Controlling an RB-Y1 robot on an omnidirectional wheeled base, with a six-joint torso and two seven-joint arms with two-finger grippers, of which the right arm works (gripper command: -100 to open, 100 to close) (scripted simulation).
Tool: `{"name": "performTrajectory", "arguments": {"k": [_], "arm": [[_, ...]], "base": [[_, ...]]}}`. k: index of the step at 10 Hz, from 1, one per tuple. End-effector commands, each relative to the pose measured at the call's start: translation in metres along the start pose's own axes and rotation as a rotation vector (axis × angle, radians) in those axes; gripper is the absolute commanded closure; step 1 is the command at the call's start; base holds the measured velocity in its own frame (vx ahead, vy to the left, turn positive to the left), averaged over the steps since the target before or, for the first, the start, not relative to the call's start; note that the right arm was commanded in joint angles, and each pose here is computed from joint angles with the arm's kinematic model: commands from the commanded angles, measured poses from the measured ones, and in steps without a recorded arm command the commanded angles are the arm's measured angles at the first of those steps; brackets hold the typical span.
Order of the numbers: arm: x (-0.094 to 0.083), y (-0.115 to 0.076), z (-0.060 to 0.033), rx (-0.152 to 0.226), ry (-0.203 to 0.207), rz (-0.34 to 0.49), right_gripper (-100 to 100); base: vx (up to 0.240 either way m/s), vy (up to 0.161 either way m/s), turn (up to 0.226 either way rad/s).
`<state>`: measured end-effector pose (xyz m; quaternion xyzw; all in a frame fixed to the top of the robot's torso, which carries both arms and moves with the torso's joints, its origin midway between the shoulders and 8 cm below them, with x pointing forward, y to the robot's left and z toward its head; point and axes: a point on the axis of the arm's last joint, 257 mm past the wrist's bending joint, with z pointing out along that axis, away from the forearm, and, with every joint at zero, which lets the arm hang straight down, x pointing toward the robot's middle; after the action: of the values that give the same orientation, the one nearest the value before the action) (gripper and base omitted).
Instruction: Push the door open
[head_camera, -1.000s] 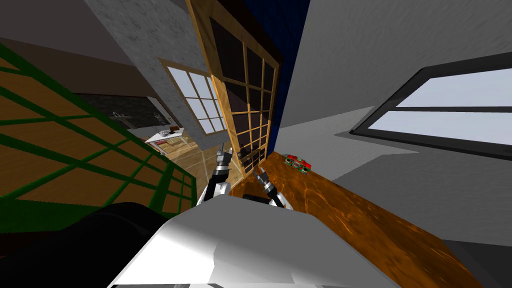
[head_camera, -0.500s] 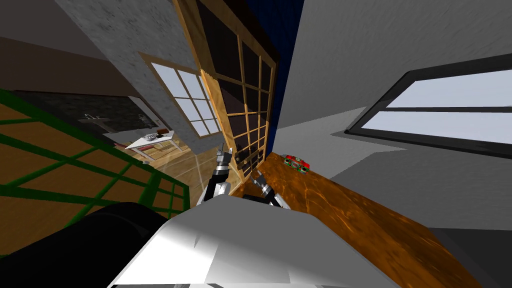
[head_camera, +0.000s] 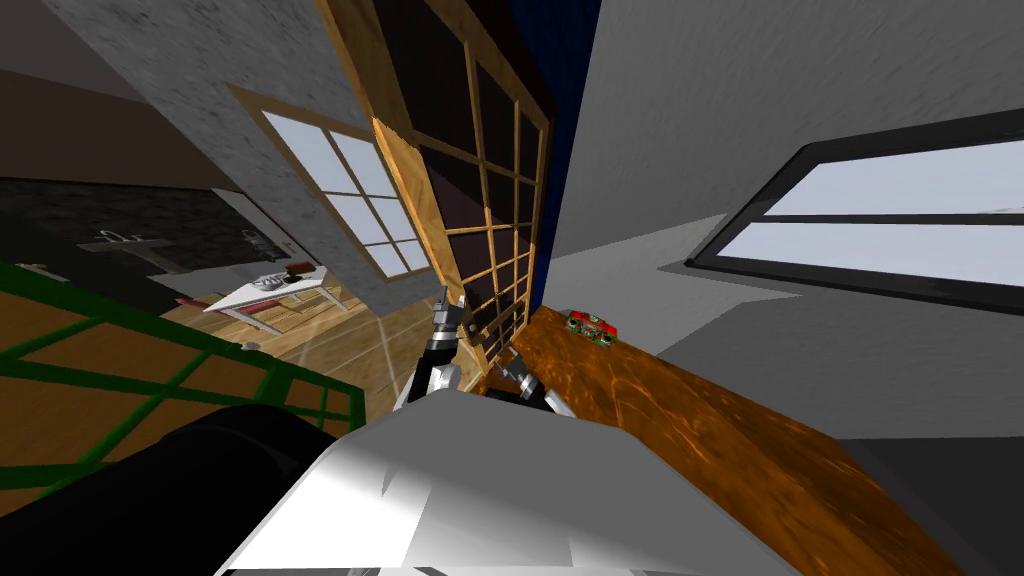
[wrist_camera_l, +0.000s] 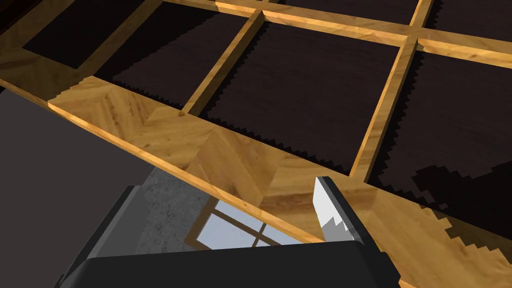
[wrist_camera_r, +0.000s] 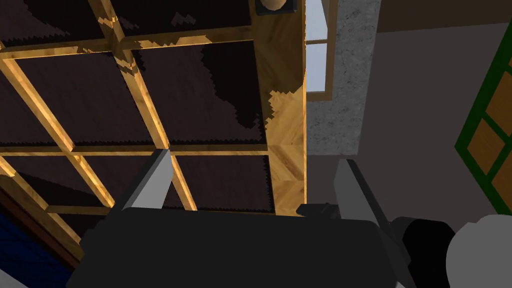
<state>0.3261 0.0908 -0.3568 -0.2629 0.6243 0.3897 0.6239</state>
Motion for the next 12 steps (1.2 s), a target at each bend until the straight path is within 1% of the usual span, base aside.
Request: {"name": "performTrajectory", "arguments": {"k": [1,3,4,8,11,12], "arm": [[0.01,0.011,-0.0001,-0.03,0.02,-0.028,-100],[0.025,0.027,0.0,-0.077,0.049,-0.067,-100],[0.027,0.03,0.0,-0.085,0.054,-0.074,-100],[0.046,0.057,0.0002,-0.159,0.088,-0.129,-100],[0.051,0.065,0.0008,-0.183,0.095,-0.145,-100],[0.05,0.064,0.0007,-0.177,0.094,-0.14,-100]], "base": [[0.114,0.086,-0.1],[0.127,0.108,-0.124],[0.113,0.086,-0.066],[0.106,0.089,-0.094],[0.062,0.056,-0.041],[0.021,0.014,-0.008]]}}
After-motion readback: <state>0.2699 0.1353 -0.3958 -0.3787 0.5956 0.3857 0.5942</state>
